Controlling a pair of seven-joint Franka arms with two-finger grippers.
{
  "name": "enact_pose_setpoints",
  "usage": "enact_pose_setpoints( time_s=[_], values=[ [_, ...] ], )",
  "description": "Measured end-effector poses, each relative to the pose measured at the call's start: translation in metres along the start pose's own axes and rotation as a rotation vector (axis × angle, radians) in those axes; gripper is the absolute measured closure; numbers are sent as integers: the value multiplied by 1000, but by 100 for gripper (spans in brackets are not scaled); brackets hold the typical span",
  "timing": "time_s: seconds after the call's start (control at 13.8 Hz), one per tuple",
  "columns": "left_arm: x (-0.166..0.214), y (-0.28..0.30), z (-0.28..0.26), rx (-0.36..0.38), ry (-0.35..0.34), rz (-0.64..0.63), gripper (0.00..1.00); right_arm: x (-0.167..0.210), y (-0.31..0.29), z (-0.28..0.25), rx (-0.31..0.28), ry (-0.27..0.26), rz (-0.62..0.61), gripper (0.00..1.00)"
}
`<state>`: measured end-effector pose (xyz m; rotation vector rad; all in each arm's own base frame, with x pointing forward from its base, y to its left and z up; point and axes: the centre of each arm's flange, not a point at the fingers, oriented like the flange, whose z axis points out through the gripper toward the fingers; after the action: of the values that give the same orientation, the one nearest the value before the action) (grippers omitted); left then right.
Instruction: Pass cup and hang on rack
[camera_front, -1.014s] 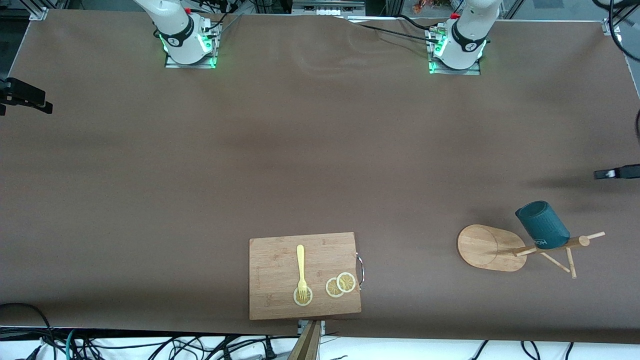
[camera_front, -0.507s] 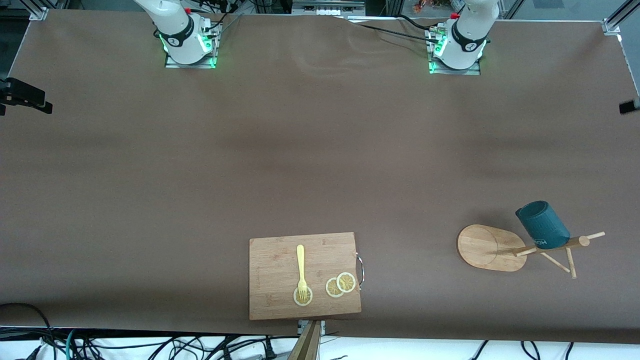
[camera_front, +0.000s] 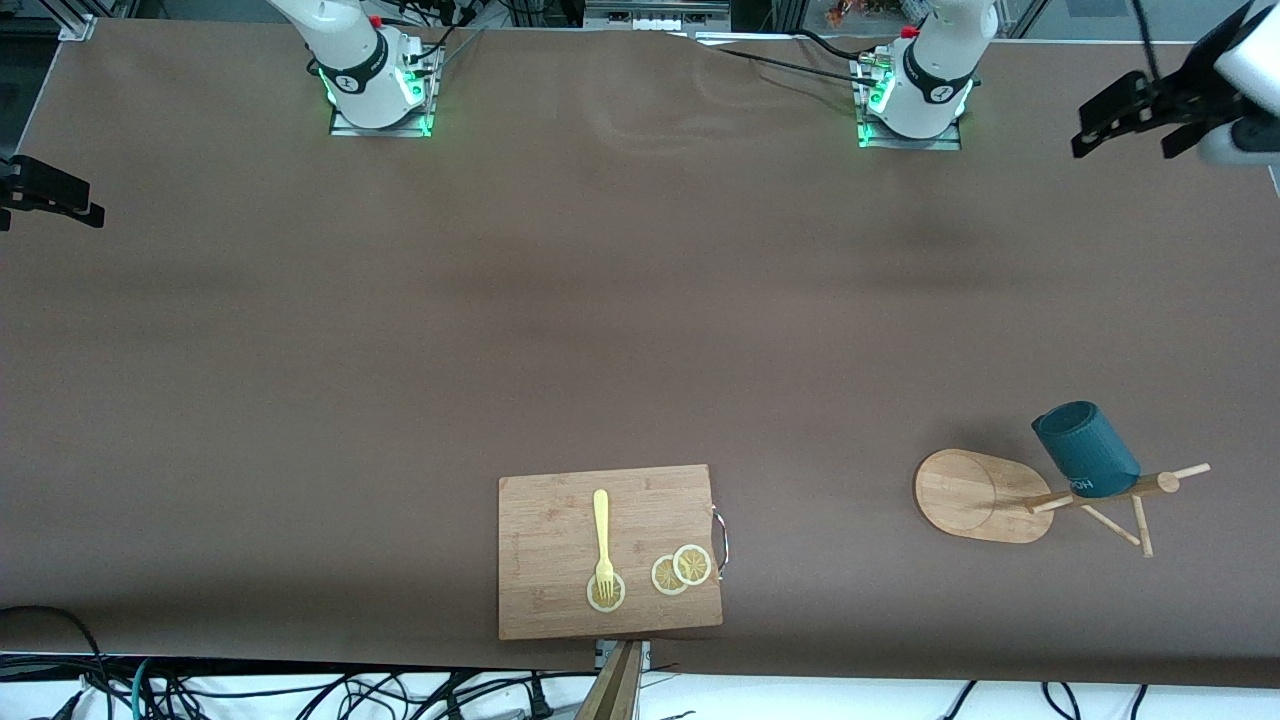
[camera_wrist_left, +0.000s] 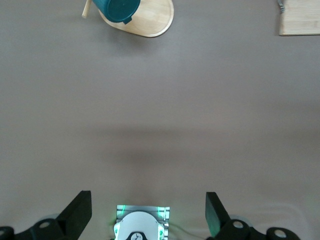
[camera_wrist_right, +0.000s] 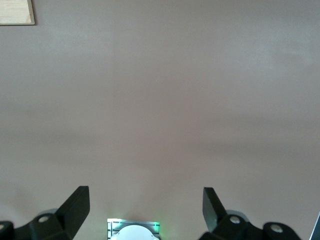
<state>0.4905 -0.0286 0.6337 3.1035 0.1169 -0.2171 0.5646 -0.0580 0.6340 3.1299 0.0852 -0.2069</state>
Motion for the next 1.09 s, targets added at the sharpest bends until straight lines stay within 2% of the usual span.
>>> enact_pose_setpoints(
  time_s=[0.14, 0.29, 0.65, 0.94, 1.09],
  values=[
    [10, -9, 37, 1, 4, -24, 0, 0, 0, 0, 0, 0, 0, 0],
    [15, -14, 52, 0, 6, -34, 0, 0, 0, 0, 0, 0, 1, 0],
    [20, -17, 40, -8, 47, -37, 0, 0, 1, 0, 0, 0, 1, 0],
    [54, -29, 37, -46, 55, -29, 0, 0, 1, 0, 0, 0, 1, 0],
    [63, -17, 38, -15, 56, 9, 0, 0, 1, 0, 0, 0, 1, 0]
  ],
)
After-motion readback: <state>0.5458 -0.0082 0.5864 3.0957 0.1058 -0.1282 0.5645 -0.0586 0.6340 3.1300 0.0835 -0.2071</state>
